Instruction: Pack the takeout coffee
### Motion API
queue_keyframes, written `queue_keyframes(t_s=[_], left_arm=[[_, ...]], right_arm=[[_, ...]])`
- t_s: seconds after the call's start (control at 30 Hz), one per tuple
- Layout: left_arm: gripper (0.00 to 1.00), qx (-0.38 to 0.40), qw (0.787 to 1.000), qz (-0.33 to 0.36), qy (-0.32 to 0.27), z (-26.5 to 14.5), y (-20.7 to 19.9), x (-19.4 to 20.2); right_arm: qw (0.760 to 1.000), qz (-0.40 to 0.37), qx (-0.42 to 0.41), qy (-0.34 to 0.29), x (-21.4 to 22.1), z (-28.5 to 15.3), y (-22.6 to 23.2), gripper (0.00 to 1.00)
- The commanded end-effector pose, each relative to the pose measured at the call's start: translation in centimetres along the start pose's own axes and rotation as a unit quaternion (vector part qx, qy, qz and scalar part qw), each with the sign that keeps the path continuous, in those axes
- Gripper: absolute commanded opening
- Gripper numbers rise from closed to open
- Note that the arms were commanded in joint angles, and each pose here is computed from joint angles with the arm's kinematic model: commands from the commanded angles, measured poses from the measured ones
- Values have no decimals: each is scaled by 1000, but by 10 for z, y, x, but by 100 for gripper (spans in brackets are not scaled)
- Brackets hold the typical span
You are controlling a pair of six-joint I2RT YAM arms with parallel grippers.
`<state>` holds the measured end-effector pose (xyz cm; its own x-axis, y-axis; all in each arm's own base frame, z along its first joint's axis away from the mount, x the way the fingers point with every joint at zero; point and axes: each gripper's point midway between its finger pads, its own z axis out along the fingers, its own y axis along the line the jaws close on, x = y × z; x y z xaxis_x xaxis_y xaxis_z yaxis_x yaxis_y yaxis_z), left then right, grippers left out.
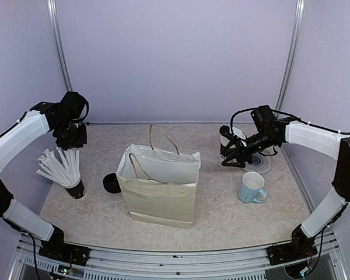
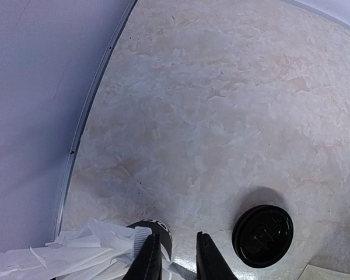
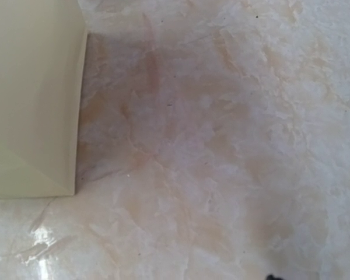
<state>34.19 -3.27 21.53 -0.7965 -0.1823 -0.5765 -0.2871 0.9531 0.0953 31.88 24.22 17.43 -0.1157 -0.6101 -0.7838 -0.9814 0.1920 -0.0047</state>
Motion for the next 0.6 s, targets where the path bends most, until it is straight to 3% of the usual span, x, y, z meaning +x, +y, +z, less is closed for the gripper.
queue_keyframes(t_s=[0.0,0.17,0.57], left_arm=[[18,-12,1000,7,21,8,2,13],[0,-14,1000,10,18,-2,1,11],[0,8,996,-19,-84,-124,6,-32]], right_arm=[[1000,-3,-10,5,-1,3,4,66],[1000,-4,-9,5,-2,3,3,66],[1000,-10,-16,10,-6,11,8,66]])
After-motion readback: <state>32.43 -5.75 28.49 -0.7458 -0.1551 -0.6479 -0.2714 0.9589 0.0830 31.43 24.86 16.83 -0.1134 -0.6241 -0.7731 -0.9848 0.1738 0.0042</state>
